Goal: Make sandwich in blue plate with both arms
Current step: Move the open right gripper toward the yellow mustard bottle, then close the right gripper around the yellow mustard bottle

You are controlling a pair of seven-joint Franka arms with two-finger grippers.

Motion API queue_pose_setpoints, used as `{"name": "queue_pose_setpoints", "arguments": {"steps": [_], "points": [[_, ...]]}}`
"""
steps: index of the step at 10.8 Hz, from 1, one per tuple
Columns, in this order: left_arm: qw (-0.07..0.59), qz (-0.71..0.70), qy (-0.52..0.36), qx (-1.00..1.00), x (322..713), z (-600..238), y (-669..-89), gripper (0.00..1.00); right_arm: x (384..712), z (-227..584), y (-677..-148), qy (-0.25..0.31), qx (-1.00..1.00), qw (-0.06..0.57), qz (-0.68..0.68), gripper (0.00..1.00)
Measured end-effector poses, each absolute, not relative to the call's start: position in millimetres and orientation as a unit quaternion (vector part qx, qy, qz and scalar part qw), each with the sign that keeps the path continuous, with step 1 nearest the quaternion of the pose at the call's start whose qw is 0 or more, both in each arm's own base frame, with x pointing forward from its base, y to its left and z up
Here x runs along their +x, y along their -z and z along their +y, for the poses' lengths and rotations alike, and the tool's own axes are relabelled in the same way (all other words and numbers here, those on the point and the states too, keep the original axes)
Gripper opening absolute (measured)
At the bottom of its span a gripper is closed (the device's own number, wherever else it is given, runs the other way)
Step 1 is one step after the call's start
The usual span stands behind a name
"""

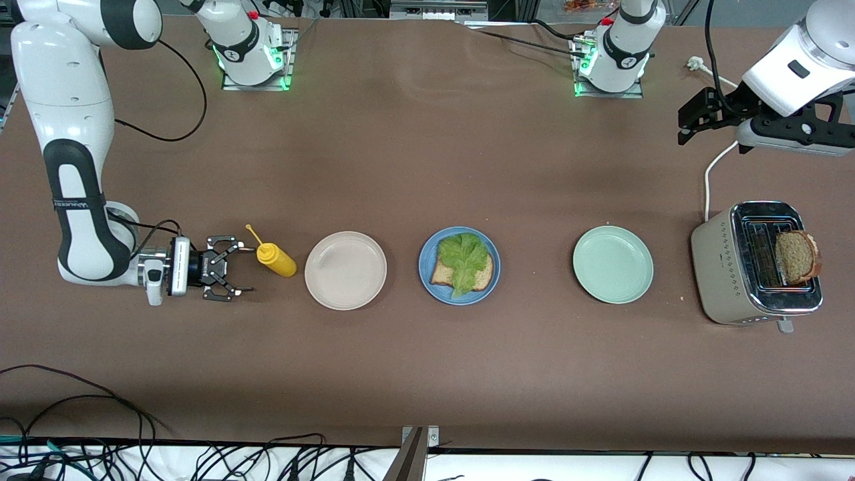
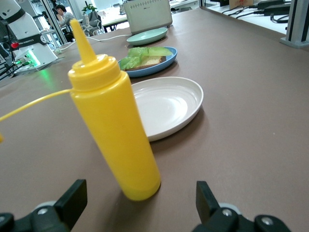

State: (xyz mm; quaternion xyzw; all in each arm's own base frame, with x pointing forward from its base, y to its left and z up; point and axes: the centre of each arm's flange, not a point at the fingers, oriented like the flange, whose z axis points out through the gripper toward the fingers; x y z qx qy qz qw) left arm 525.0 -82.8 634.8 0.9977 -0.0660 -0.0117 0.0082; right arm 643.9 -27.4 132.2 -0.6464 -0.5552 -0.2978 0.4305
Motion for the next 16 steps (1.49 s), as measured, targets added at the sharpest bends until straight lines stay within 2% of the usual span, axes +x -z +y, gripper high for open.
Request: {"name": "queue_pose_setpoints", "arguments": {"steps": [3, 8, 13, 16], "points": [[0.008, -0.067, 0.012, 0.998, 525, -84, -635, 1.00, 651, -1, -122, 0.324, -0.632, 0.435, -0.554, 1.00], [0.008, -0.067, 0.012, 0.998, 525, -84, -635, 1.00, 653, 21, -113, 0.334, -0.620, 0.432, -0.563, 1.00], [0.008, -0.066, 0.012, 0.998, 525, -83, -635, 1.00, 631, 26, -85, 0.350, -0.585, 0.439, -0.586, 1.00], [0.008, -0.065, 0.012, 0.998, 525, -82, -635, 1.00, 618, 28, -77, 0.354, -0.572, 0.450, -0.587, 0.83]]}}
